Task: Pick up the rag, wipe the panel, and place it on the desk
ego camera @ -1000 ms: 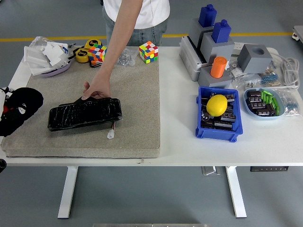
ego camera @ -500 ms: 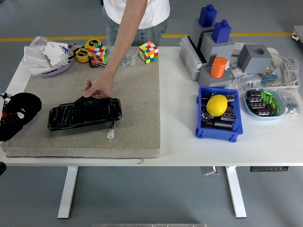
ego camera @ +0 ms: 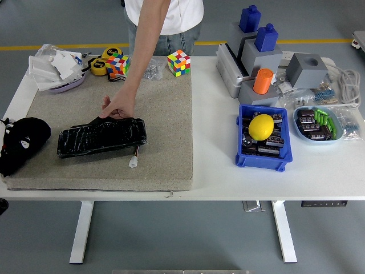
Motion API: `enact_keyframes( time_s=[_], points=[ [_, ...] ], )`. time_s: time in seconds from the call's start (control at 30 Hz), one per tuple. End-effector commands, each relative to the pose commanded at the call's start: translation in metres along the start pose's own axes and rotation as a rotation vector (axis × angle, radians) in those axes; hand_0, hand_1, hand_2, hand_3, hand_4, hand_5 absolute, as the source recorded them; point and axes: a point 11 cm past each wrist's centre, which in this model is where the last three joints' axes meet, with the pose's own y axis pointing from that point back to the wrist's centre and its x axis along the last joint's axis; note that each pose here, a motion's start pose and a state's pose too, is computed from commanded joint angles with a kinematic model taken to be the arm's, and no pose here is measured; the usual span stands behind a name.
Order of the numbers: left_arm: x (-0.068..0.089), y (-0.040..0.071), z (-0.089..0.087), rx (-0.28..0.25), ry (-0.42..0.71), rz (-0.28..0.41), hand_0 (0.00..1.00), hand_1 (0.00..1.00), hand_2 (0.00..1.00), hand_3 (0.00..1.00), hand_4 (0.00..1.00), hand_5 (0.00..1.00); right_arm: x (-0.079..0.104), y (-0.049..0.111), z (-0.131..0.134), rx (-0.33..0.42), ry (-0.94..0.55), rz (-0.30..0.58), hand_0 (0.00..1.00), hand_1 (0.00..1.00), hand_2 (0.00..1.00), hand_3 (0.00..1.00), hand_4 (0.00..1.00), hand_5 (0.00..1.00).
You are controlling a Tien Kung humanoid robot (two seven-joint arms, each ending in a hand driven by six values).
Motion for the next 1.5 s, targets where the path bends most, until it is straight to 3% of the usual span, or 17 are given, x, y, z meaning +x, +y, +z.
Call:
enact_keyframes(
  time_s=[0.5,0.53,1.5],
  points=[
    [0.004,-0.002,0.005,-0.02,0.0,0.001,0.339,0.486,0.527,0.606,0.78,0.268,0.001,0.0,-0.003,0.003,-0.01,0.004,0.744,0.645,0.692,0.592,0.96,0.582],
    [0.004,-0.003,0.006,-0.022,0.0,0.002,0.343,0.519,0.563,0.724,0.966,0.456,0.001,0.0,-0.002,0.003,-0.011,0.004,0.744,0.645,0.692,0.591,0.96,0.582],
    [0.018,-0.009,0.011,-0.045,0.012,0.028,0.349,0.521,0.603,0.736,0.998,0.533,0.005,-0.001,-0.002,-0.003,-0.001,0.014,0.745,0.645,0.692,0.591,0.959,0.582]
  ],
)
